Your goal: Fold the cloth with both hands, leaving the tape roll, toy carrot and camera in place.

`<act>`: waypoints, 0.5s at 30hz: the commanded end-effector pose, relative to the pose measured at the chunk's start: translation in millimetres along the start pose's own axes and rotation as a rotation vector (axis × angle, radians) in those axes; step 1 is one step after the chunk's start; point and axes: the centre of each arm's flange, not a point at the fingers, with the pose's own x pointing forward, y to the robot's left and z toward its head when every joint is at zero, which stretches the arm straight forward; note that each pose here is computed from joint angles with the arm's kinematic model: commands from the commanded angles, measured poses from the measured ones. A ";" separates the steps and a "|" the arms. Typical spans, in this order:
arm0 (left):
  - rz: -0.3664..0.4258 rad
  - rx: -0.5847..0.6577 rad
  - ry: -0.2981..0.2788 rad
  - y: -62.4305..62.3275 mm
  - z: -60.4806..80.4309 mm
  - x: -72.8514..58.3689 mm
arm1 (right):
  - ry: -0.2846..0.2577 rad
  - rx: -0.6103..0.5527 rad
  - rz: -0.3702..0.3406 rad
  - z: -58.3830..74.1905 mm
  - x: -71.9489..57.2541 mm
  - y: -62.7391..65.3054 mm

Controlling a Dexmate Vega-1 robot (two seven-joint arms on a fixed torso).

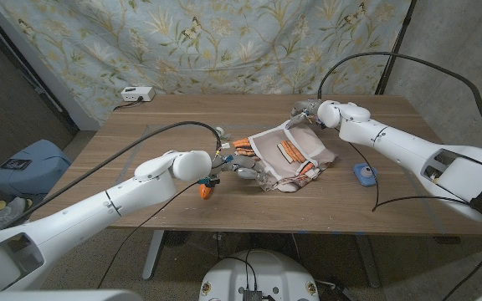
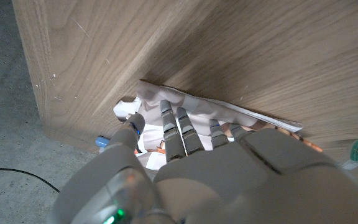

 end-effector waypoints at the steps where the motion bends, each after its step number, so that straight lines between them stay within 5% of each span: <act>1: -0.004 0.002 -0.002 -0.6 4.6 2.8 | -0.010 -0.008 -0.025 0.8 -6.8 1.5; 15: 0.010 0.010 0.000 1.2 4.3 2.4 | -0.032 -0.016 -0.037 12.3 -19.6 -11.3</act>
